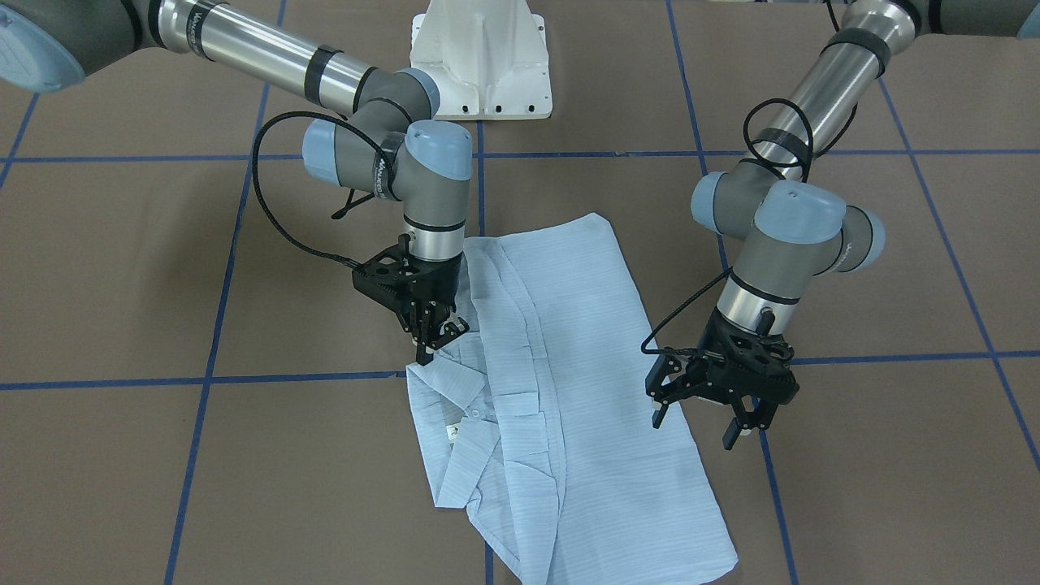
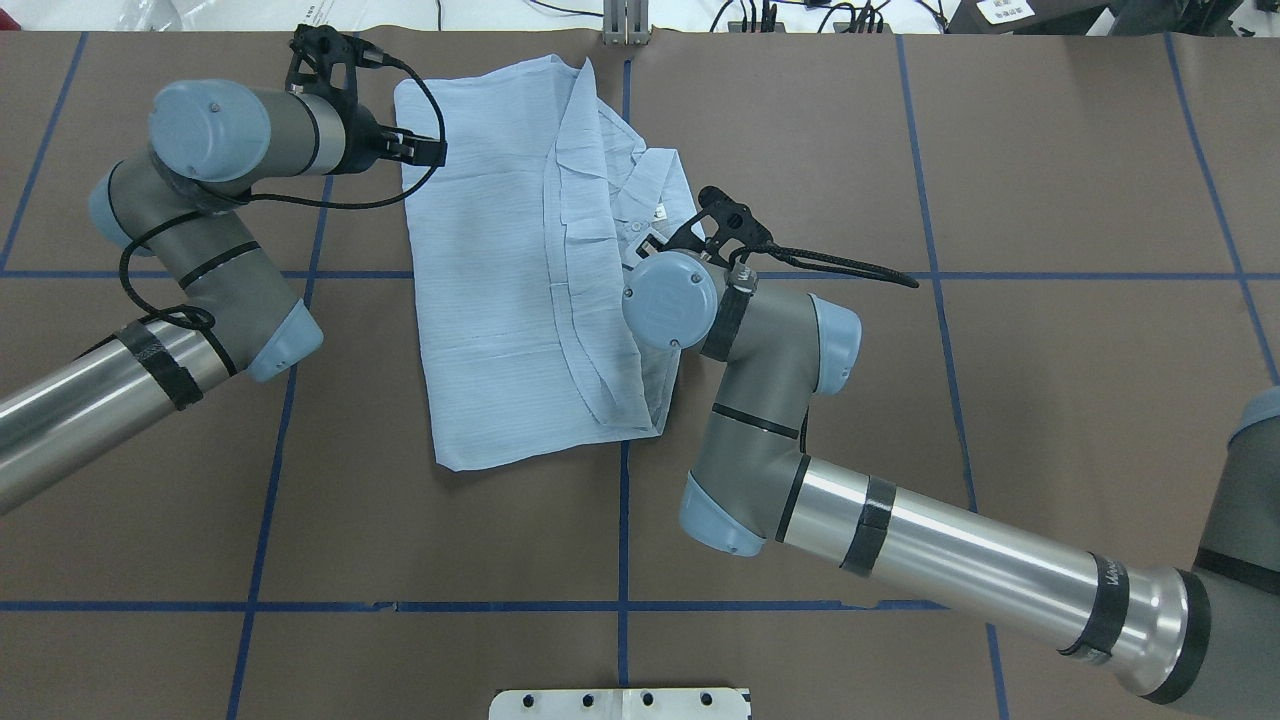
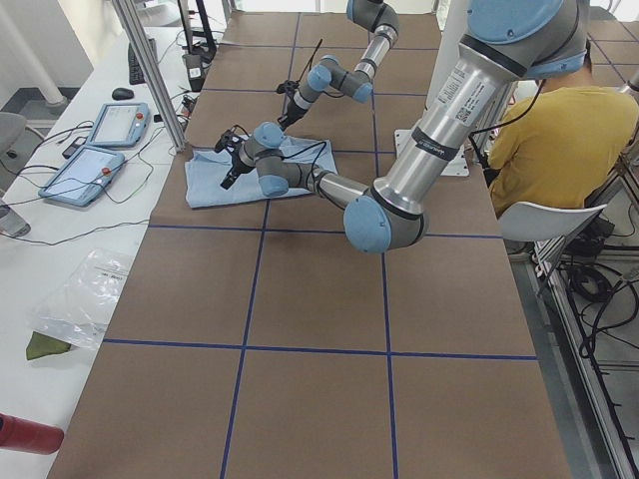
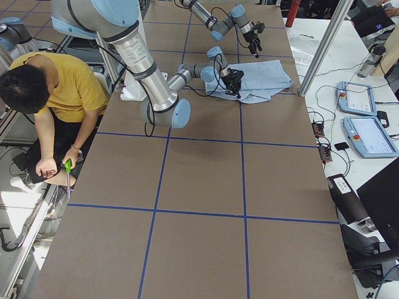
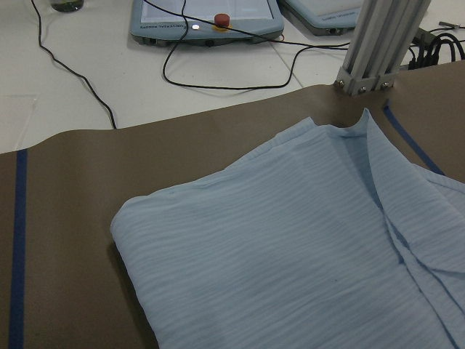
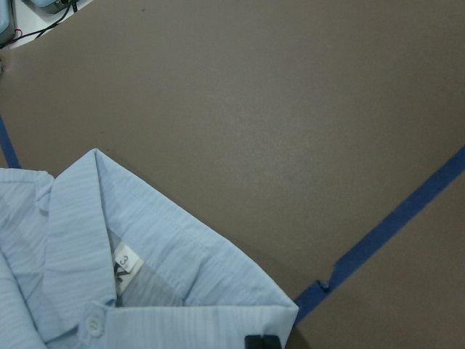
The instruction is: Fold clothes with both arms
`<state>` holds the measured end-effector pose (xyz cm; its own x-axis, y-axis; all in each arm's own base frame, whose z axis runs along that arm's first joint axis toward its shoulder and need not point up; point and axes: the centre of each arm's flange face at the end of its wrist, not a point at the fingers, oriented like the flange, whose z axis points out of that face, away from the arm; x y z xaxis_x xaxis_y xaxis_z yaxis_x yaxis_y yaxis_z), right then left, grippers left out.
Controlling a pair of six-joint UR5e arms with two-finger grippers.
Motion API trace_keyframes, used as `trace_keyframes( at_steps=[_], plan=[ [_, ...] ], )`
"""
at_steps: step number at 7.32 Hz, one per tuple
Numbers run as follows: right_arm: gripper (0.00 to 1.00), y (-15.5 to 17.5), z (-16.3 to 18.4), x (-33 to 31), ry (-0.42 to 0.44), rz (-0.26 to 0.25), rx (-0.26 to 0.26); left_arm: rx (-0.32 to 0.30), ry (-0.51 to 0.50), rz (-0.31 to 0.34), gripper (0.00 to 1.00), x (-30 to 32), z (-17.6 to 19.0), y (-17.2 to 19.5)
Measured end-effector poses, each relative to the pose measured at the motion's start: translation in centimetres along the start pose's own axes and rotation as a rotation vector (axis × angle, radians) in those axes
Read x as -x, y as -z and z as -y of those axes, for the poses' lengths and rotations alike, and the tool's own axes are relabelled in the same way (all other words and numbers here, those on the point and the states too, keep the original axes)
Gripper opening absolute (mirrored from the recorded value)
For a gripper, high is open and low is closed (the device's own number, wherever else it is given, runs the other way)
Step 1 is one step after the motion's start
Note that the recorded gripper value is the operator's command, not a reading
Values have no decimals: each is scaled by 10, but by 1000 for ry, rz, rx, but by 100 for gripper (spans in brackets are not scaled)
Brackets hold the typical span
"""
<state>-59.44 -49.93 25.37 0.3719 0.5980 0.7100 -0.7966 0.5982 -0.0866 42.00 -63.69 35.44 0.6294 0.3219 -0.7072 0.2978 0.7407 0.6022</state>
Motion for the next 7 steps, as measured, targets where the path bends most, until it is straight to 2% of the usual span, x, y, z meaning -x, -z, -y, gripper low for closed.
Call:
trace_keyframes(
  at_steps=[3,4,7],
  plan=[
    [0,20,29,-74,59,-1,4,5,11,-17,100,-11,-6,1],
    [99,21,32,-82,81,-4,3,4,11,-19,100,-12,-6,2],
    [100,34,28,-70,192,11,19,0,11,-25,100,-14,-6,5]
  ],
)
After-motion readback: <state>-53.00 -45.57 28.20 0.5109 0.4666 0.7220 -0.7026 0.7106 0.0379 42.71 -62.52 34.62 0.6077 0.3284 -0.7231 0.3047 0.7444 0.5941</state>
